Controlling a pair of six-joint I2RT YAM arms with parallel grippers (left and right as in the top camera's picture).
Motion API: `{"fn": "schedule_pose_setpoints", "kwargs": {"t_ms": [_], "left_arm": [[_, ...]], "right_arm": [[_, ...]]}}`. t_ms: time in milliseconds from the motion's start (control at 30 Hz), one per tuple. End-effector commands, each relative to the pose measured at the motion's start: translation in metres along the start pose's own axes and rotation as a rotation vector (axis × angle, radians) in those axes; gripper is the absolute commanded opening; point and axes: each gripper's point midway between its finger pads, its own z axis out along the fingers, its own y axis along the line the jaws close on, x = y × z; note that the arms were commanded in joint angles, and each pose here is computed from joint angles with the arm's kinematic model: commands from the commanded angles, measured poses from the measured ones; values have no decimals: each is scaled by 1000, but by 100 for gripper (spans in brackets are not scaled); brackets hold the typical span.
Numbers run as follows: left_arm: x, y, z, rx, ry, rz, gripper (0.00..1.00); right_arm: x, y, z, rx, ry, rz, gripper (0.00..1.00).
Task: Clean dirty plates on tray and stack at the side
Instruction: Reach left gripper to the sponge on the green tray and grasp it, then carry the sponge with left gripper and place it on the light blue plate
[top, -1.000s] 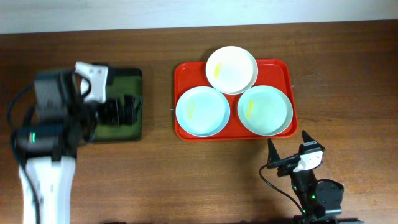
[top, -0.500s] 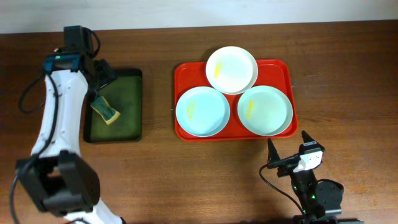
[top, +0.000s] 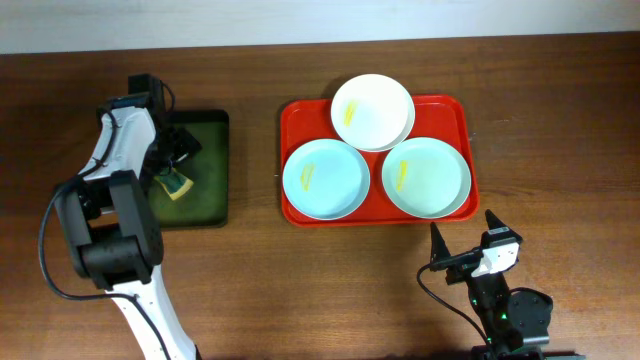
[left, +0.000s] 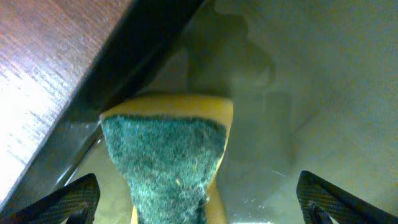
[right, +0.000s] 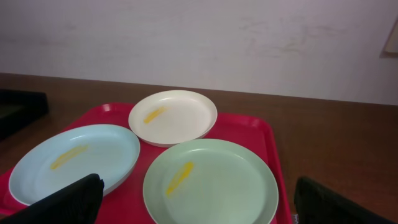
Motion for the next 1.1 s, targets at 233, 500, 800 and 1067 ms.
{"fn": "schedule_pose_setpoints", "kwargs": {"t_ms": [233,500,800,1067], "left_arm": [[-4,-12,25,85,38,46,85],[0,-6,30,54,55,55,56],[18,1,-8,23,186,63,94],[25,1,-5,32,215,62,77]], "right_arm": [[3,2,0,-10,5,3,98],[3,2,0,-10,5,3,98],[3,2,0,-10,5,3,98],[3,2,0,-10,5,3,98]]}}
